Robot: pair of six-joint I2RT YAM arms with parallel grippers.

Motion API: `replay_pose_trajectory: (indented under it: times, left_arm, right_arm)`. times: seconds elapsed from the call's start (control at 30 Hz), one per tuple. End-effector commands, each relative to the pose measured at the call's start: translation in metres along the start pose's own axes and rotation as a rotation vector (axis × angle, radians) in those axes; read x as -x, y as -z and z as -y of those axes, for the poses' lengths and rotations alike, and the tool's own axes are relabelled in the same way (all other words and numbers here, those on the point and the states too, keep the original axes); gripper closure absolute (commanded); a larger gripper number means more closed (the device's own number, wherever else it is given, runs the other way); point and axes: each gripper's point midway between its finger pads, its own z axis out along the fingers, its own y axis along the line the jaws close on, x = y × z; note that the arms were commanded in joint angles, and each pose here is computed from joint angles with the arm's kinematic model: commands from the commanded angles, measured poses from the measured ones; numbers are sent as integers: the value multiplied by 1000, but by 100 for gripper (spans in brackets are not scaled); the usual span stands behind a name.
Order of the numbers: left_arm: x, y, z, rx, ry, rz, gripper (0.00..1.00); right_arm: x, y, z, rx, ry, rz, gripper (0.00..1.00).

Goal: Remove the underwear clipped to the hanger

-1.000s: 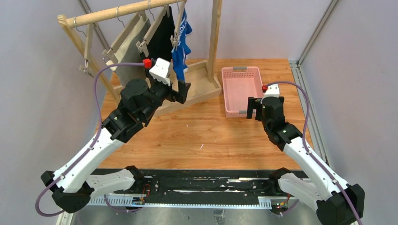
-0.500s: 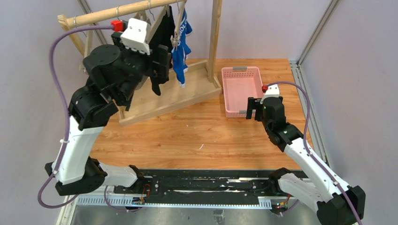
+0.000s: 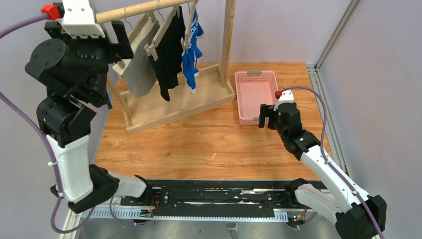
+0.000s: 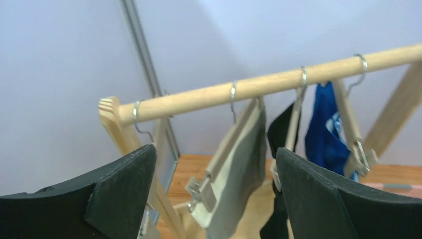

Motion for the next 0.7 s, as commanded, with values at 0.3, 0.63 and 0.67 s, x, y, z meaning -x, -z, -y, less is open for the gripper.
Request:
replay_pose_trajectory:
  times: [0.3,0.63,0.67]
  left_arm:
    - [-92,-66,25,-156,-19,-284,8]
    - [-95,-68,17,-121,-24,-261,9]
    - [-95,-69,15,-112,-25,-261,9]
  right_arm:
    - [8,4,-12,72,-30,15,13]
    - [-7,-4,-15,78,-29,-32,13]
    - [-10,-5,-15,80,-28,-40,13]
